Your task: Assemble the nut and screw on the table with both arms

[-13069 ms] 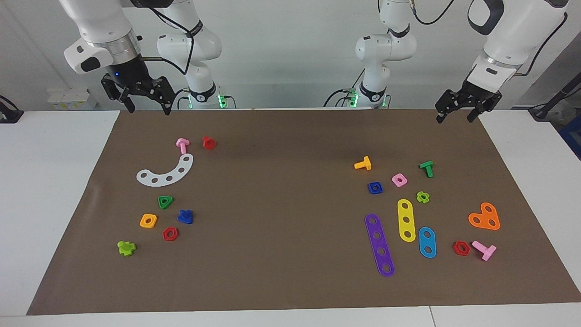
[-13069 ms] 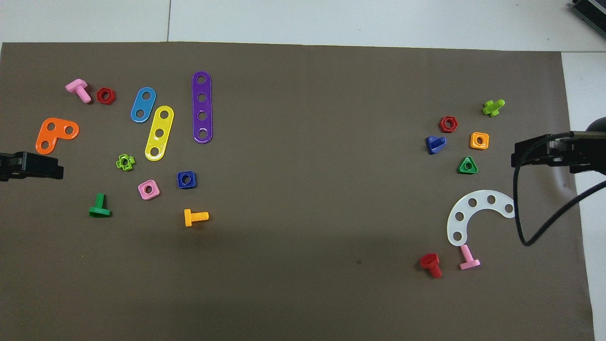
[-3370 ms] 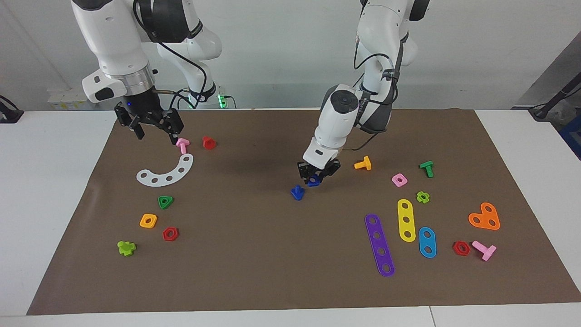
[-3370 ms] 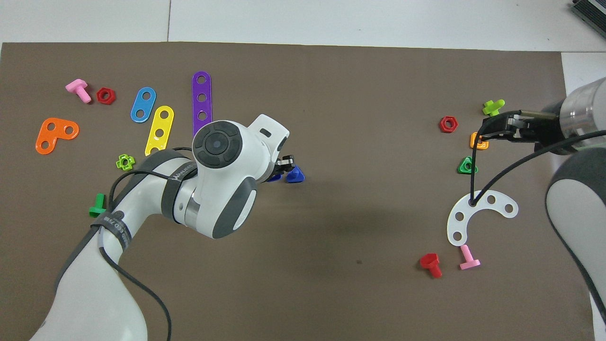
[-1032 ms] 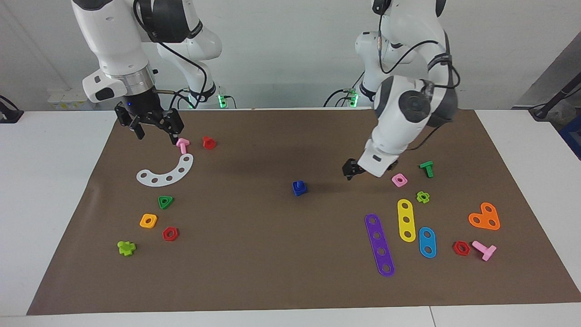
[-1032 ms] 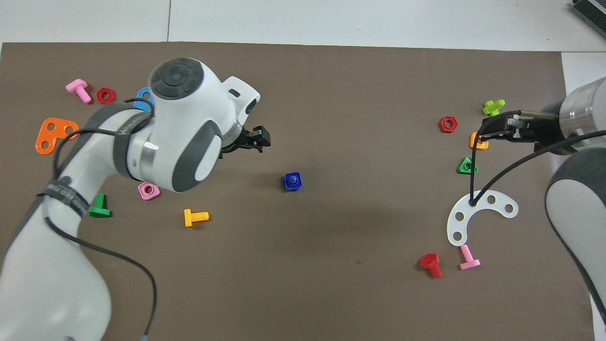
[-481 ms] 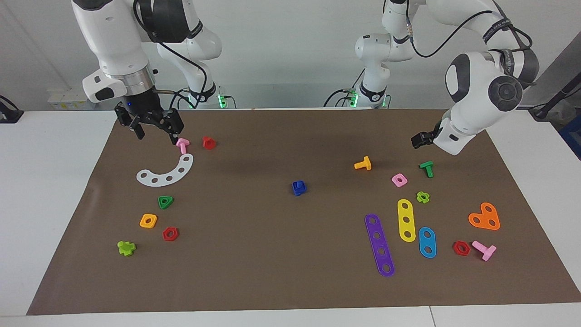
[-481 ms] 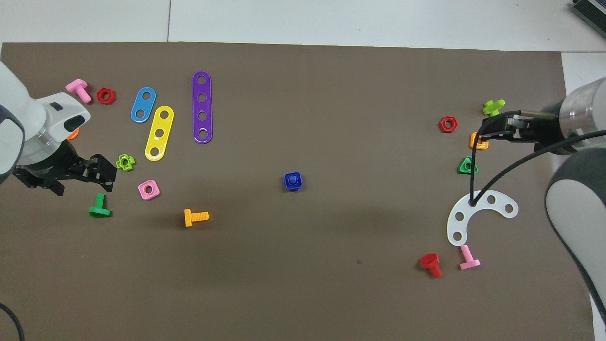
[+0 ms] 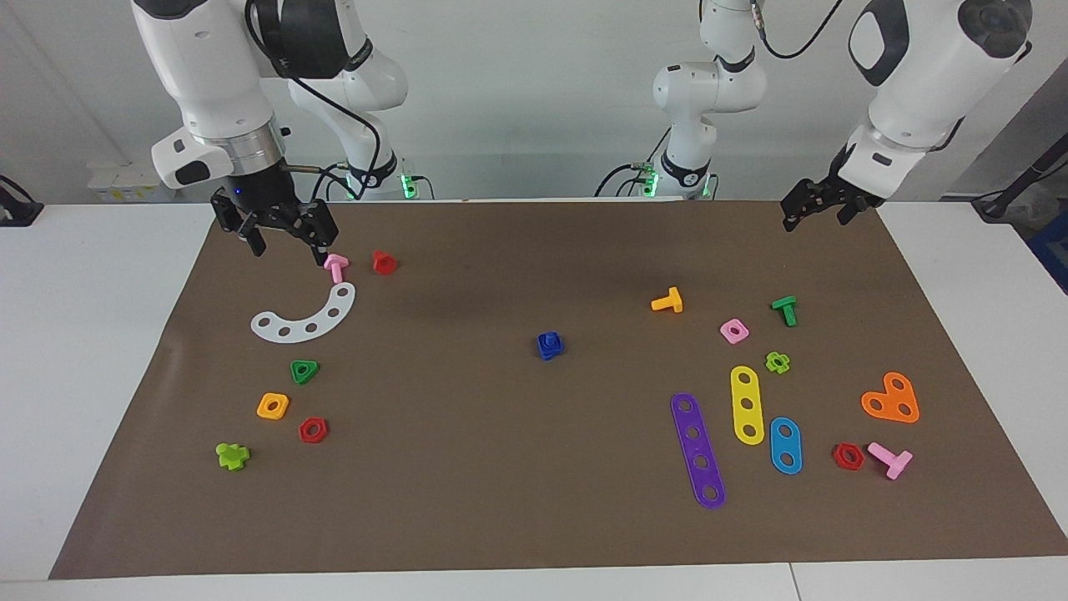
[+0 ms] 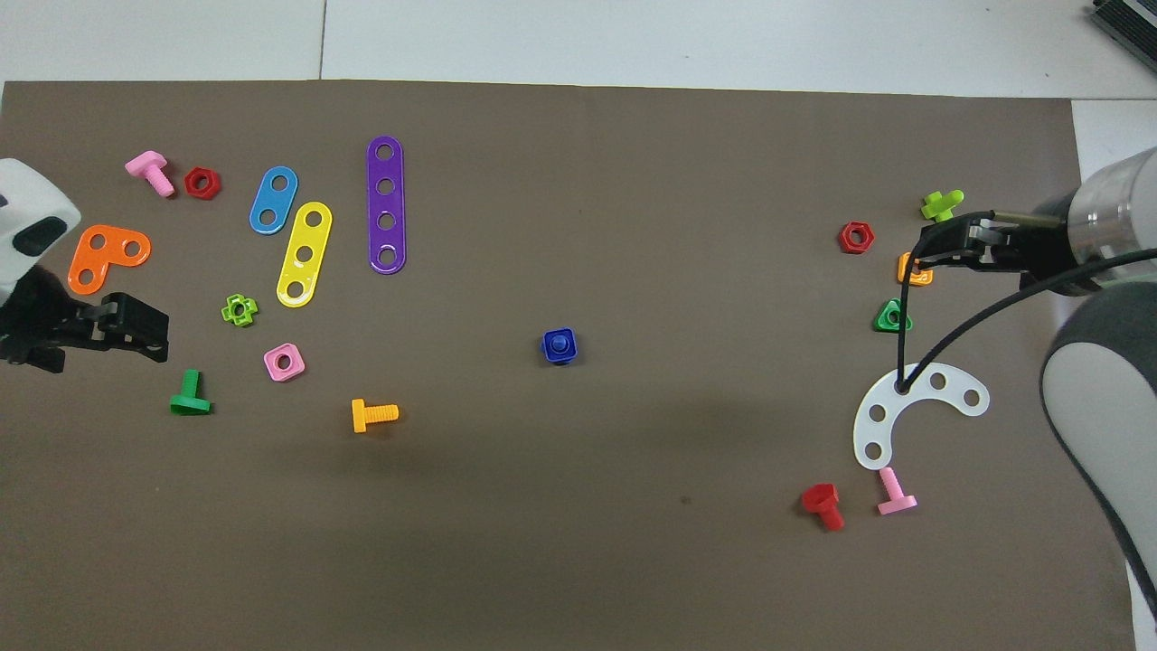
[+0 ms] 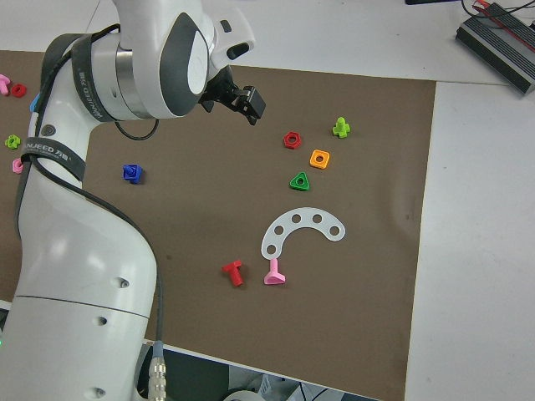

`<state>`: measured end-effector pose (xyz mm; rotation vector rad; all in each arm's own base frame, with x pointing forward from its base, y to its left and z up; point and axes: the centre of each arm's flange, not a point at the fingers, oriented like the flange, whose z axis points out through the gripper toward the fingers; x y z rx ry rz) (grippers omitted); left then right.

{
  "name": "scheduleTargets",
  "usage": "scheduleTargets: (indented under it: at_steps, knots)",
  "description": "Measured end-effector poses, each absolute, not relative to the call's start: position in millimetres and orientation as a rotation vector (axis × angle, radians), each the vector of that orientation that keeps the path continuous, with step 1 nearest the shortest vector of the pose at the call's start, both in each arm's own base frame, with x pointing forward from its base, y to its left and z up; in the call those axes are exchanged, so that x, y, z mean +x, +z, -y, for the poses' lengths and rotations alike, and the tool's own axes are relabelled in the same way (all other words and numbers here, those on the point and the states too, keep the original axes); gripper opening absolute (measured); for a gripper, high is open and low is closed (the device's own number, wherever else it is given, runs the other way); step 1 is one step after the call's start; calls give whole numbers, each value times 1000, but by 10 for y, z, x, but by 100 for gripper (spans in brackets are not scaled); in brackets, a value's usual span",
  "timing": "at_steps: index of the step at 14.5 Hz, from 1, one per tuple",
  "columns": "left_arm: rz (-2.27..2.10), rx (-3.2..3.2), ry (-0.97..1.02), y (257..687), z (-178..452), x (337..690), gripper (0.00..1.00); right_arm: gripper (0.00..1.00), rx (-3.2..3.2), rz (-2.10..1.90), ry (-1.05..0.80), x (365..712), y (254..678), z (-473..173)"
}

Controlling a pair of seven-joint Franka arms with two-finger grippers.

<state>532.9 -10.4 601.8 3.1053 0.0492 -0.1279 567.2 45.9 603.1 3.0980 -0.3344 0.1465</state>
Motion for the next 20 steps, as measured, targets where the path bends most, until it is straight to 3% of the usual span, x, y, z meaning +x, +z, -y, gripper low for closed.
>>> scheduleTargets:
  at_steps: [4,20]
  knots:
    - [67,3087,-26,6073,-47,5405,100,100,3098,334,147,5672,6031,-459]
    - [69,3132,-35,6069,-67,5401,100,100,3087,354,62,5594,6023,-384]
